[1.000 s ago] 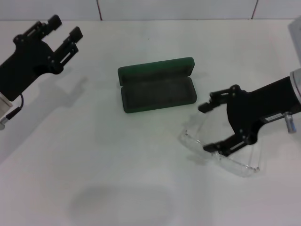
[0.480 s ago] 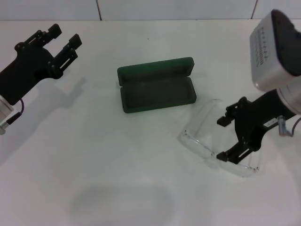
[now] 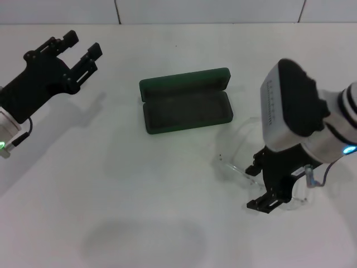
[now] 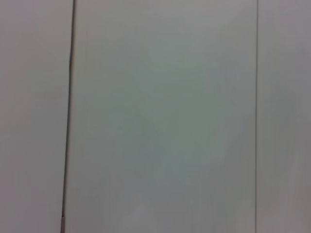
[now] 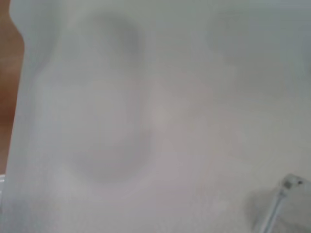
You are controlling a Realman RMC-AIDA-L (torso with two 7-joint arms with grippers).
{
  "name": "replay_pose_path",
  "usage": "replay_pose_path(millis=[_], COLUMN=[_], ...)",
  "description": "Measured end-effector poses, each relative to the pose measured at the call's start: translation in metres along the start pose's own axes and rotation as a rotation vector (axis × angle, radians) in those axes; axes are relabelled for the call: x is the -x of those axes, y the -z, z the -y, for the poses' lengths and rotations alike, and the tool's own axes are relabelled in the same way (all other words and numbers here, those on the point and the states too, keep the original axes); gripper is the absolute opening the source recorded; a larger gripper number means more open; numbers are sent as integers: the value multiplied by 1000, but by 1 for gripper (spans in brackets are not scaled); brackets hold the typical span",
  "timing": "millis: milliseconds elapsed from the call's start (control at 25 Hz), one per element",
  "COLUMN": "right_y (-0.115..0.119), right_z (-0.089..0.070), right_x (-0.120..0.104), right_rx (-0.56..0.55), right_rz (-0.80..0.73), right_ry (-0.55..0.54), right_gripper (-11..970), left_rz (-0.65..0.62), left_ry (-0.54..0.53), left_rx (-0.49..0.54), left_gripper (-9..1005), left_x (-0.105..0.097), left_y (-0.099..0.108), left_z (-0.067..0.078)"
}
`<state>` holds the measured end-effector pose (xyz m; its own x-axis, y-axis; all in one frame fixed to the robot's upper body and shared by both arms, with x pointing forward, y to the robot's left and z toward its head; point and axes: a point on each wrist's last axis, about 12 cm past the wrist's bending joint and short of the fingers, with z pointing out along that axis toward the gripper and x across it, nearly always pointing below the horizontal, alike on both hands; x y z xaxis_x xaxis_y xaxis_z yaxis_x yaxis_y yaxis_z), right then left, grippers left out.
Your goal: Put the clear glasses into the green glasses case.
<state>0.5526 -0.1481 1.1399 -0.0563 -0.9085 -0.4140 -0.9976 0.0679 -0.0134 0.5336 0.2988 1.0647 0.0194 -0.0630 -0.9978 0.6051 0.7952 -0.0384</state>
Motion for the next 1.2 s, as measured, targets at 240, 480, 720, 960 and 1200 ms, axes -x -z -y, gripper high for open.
replay_pose_path(millis=[240, 480, 720, 960, 1200], right_y=[-15, -16, -16, -12, 13], right_z=[1, 4, 4, 9, 15], right_x=[0, 4, 4, -1, -25], right_rx=[14, -9, -16, -38, -29], right_rz=[-33, -15, -8, 13, 195], right_ry=[10, 20, 26, 26, 21], right_gripper=[661, 485, 263, 228, 207], left_rz=[2, 0, -3, -12, -5], left_ry=[-2, -2, 2, 17, 58], left_rx=[-2, 0, 2, 8, 12], left_gripper=[573, 573, 574, 574, 574], left_x=[1, 0, -2, -6, -12], left_y=[-2, -1, 0, 2, 0], left_z=[0, 1, 1, 4, 13])
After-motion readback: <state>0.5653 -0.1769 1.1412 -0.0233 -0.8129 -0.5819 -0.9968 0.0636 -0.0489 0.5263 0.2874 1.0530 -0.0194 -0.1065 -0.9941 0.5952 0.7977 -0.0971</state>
